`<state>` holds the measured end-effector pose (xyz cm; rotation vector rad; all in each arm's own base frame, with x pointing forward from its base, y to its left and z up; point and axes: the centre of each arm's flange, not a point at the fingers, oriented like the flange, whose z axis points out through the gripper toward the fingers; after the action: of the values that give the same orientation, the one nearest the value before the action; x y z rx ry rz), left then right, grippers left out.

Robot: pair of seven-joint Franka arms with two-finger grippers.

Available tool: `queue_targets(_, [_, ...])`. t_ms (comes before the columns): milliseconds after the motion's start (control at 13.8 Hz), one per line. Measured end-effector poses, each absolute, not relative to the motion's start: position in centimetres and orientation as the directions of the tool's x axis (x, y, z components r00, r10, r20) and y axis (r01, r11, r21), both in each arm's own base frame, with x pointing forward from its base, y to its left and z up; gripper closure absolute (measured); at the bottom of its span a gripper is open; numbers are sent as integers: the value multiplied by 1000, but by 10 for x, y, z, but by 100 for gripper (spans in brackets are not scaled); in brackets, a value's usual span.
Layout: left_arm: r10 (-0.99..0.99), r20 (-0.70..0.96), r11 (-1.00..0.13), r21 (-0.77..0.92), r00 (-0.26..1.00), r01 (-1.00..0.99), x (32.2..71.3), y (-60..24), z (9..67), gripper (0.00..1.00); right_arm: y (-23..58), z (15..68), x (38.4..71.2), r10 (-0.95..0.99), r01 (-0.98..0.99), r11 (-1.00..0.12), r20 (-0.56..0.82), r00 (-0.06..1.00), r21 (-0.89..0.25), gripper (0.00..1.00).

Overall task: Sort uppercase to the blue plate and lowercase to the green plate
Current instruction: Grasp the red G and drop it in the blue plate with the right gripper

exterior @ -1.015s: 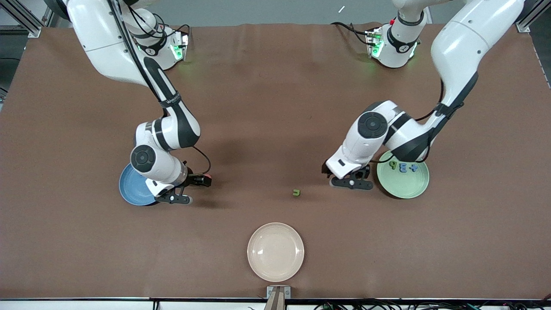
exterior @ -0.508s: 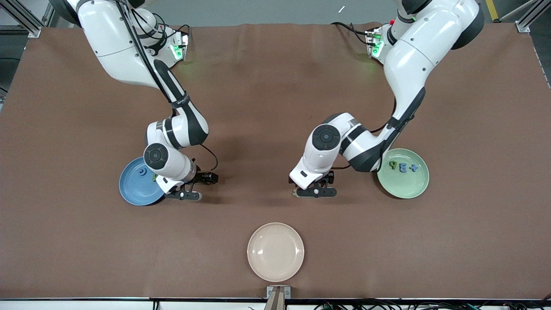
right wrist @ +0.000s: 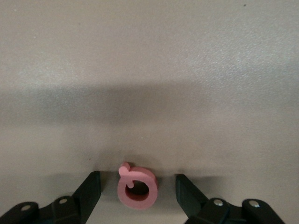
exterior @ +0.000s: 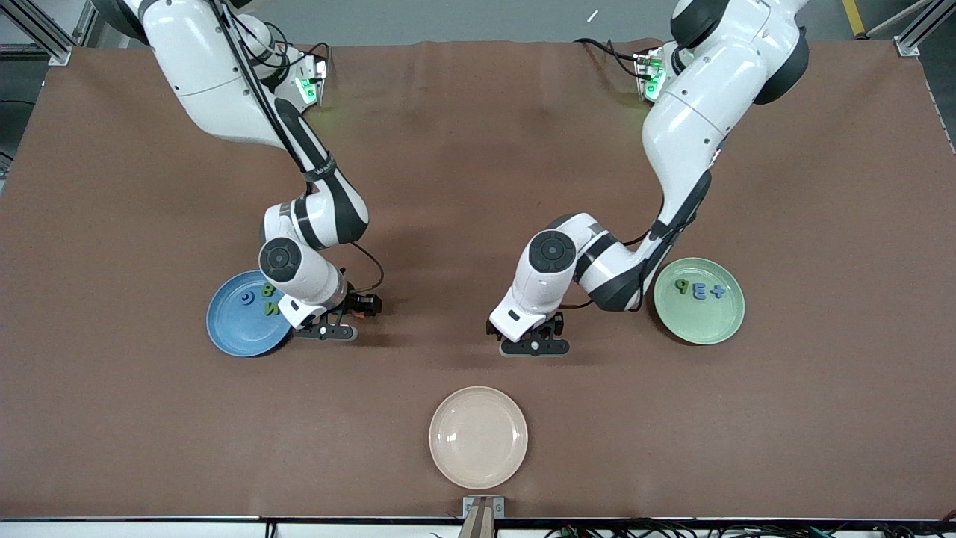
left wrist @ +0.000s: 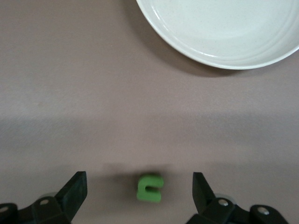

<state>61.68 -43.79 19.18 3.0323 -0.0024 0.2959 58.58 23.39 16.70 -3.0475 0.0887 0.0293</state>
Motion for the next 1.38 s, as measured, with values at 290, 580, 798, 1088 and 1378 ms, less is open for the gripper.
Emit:
queue_targets(290, [-10,202,-996,88,979,-28,611,-445,177,6,238,176,585,-50,-51,-994,-19,999,-94,60])
queue_targets(580, [-9,201,-996,86,980,-27,611,-445,176,35,235,181,586,-52,-55,-995,-39,998,-87,63])
queue_targets(798, [-12,200,-996,86,980,-29,610,-446,175,47,207,211,600,-43,-51,-997,-114,993,-63,64])
queue_targets(1088, [-12,200,-996,85,980,-30,610,-446,175,50,127,263,628,55,42,-995,-140,989,-95,64])
queue_targets(1378, [-11,200,-996,84,980,-28,611,-445,175,63,39,258,638,140,132,-989,-136,981,-63,64])
